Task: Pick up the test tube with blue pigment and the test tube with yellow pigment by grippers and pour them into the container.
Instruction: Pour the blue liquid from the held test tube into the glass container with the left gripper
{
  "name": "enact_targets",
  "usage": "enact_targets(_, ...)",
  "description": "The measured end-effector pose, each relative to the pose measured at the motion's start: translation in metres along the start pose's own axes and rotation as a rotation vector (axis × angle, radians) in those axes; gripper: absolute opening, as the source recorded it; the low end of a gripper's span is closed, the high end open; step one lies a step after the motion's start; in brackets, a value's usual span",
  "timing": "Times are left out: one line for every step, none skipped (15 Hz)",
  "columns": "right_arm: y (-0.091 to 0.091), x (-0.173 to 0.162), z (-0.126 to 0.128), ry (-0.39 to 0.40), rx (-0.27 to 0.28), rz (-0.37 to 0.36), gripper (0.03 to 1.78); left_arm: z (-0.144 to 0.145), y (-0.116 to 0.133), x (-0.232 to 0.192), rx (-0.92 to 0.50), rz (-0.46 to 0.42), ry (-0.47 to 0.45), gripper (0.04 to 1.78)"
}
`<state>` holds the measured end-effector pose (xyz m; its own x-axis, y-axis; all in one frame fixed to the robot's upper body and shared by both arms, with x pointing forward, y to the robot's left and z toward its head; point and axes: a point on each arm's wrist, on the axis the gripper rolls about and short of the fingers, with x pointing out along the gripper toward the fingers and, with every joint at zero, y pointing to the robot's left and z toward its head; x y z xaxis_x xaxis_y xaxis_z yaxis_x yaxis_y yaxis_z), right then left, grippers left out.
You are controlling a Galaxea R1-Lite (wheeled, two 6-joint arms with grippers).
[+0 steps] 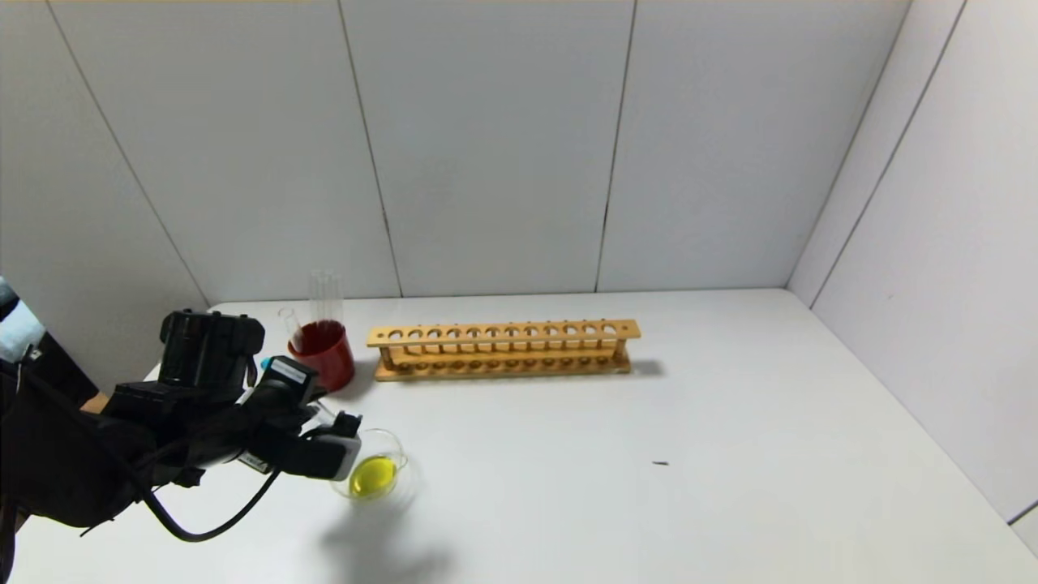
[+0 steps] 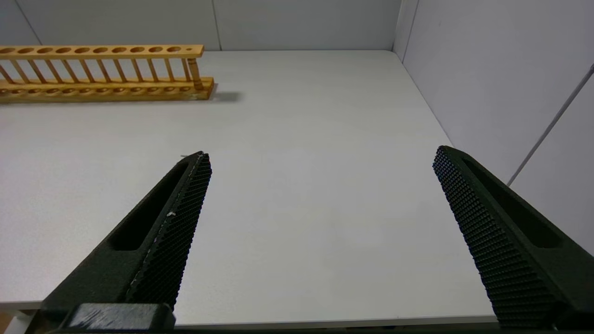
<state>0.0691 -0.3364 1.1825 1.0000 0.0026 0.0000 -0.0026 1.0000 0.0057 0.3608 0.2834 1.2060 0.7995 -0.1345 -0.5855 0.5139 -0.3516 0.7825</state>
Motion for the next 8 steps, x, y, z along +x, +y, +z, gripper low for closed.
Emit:
enact_targets(0.0000,0.0000,0.0000,0.000,0.000,0.000,1.75,0.0000,-0.0002,0.0007,0.030,-0.003,0.004,0.32)
enact_targets(0.0000,0.0000,0.0000,0.000,0.000,0.000,1.75,0.0000,-0.0005,0.0012,0.048,-0.007,0.010,0.32)
enact_targets(0.0000,0.0000,0.0000,0.000,0.000,0.000,1.75,-0.0003,-0.0007,0.0015,0.053,-0.011,0.022,0.32)
enact_targets(0.0000,0.0000,0.0000,0.000,0.000,0.000,1.75,-0.0007,-0.0003,0.0017,0.068,-0.014,0.040,0.32)
enact_targets(0.0000,0.0000,0.0000,0.000,0.000,0.000,1.75,-0.0009,-0.0001,0.0016,0.090,-0.017,0.054,0.32)
enact_targets(0.0000,0.0000,0.0000,0.000,0.000,0.000,1.75,-0.0009,0.0001,0.0017,0.106,-0.019,0.064,0.32)
enact_targets(0.0000,0.0000,0.0000,0.000,0.000,0.000,1.75,0.0004,0.0004,0.0020,0.113,-0.021,0.069,0.32)
enact_targets(0.0000,0.0000,0.0000,0.000,0.000,0.000,1.75,0.0026,0.0011,0.0021,0.120,-0.023,0.078,0.32)
